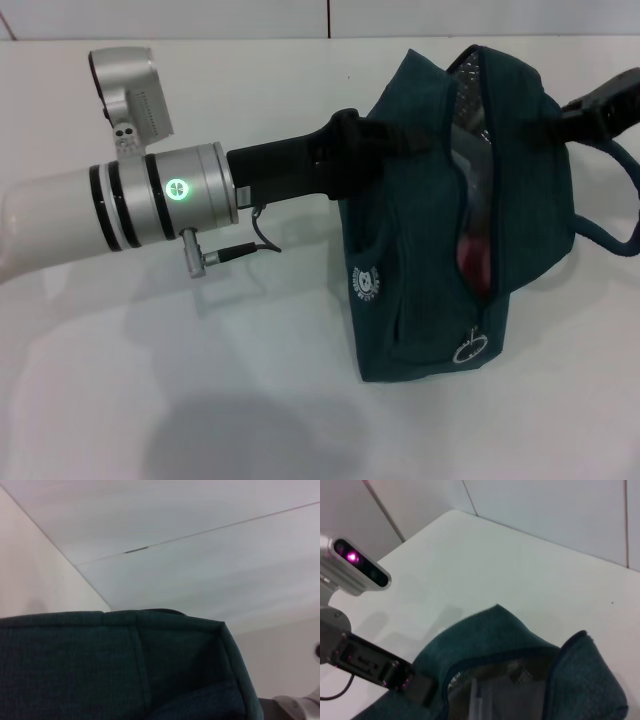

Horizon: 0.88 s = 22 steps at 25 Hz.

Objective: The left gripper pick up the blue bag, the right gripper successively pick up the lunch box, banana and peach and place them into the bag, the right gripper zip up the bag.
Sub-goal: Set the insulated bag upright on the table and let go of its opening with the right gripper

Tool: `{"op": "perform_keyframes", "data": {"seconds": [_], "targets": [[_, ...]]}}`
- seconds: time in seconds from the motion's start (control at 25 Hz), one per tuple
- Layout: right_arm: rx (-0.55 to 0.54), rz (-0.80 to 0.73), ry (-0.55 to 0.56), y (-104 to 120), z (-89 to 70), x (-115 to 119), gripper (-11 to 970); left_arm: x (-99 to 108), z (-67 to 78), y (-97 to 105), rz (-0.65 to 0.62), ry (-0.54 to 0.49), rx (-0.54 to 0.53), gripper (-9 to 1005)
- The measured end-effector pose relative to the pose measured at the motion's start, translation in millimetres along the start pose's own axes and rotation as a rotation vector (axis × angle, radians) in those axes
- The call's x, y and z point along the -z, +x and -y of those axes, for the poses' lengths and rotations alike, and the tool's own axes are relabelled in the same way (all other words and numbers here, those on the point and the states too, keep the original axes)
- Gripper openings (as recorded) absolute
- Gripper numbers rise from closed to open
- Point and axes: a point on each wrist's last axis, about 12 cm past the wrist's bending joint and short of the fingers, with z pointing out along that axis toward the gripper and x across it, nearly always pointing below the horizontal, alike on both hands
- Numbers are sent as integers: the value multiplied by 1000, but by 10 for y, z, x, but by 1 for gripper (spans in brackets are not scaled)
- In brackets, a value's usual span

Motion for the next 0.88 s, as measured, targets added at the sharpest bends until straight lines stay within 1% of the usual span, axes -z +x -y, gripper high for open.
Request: {"op": "perform_keyframes", "data": {"seconds": [0.44,0.68,0.88], "targets": [[24,30,7,-58,-6,-34,107,17,-6,-22,28,6,-16,47],[30,54,37,-93,33,-41,107,41,-26,-13,49,11,-21,47],[41,90,39,-106,43,-37,149,45,-64,7,55,2,-9,48]]}}
